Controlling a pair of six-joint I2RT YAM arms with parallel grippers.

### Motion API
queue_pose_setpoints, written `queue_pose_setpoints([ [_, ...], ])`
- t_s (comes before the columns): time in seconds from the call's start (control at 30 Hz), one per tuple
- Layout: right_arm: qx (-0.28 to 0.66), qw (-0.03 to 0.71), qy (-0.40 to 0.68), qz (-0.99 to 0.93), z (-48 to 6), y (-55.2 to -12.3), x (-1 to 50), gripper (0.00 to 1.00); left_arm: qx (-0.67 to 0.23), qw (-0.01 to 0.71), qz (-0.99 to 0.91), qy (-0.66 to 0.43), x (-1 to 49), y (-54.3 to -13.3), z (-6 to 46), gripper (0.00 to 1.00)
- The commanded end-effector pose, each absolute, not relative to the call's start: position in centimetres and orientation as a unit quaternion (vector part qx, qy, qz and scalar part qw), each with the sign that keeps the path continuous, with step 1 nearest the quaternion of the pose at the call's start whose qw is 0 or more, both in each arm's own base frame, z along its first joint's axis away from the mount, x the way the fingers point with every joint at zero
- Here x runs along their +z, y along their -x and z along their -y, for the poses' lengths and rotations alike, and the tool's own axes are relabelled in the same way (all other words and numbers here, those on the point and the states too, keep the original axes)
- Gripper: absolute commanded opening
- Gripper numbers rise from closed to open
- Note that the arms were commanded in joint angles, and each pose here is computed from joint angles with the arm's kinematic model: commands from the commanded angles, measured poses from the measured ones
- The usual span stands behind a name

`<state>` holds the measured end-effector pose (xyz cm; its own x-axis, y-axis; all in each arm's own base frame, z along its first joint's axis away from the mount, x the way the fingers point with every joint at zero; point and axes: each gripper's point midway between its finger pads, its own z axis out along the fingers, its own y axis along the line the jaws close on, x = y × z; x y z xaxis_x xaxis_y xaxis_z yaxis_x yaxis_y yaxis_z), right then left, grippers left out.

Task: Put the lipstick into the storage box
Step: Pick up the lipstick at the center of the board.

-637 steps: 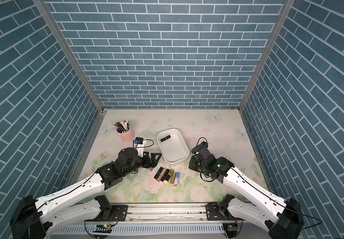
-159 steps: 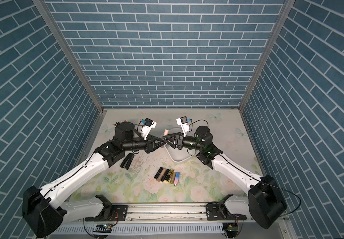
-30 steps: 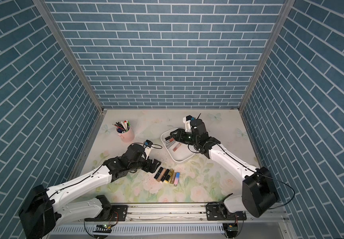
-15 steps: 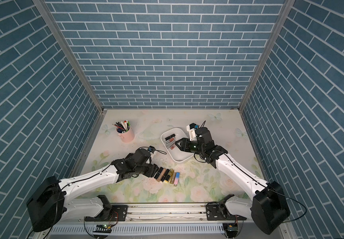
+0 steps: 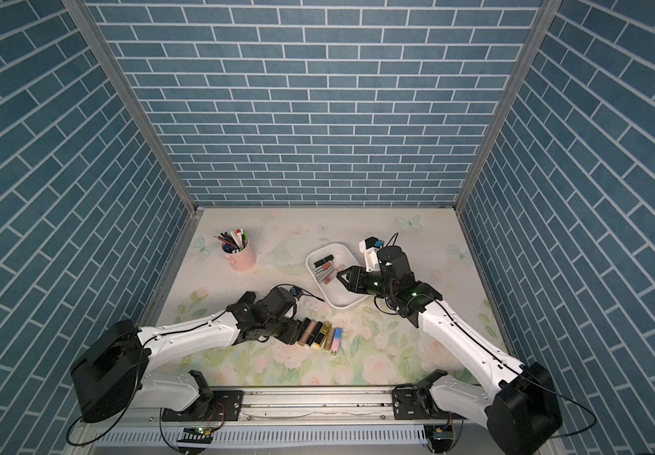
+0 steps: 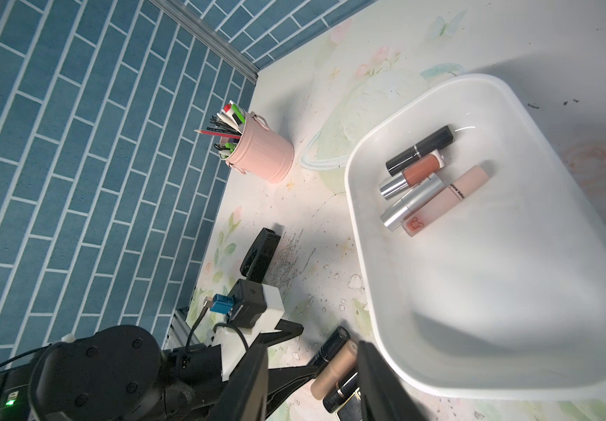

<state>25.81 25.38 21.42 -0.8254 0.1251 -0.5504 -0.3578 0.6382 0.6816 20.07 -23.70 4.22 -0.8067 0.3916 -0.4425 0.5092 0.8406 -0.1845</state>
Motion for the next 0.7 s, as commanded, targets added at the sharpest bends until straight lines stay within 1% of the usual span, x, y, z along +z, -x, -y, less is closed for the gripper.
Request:
queue_pose_setpoints([
  [0.0,0.414,0.298,0.075,-0.857,-25.0,-25.8,21.4,0.44,-0.146,0.192,-0.937,-0.251,4.3,-20.0,24.0,0.57],
  [0.1,0.414,0.298,0.075,-0.857,-25.1,-25.8,21.4,0.44,-0.134,0.189,-0.94,-0.252,4.0,-20.1,23.7,0.55],
  [0.4,0.412,0.296,0.074,-0.859,-25.1,-26.0,21.1,0.44,-0.113,0.173,-0.945,-0.253,2.8,-20.0,23.2,0.52],
  [0.67,0.415,0.297,0.075,-0.857,-25.2,-25.9,21.2,0.44,-0.096,0.162,-0.948,-0.257,1.8,-20.1,22.9,0.46],
])
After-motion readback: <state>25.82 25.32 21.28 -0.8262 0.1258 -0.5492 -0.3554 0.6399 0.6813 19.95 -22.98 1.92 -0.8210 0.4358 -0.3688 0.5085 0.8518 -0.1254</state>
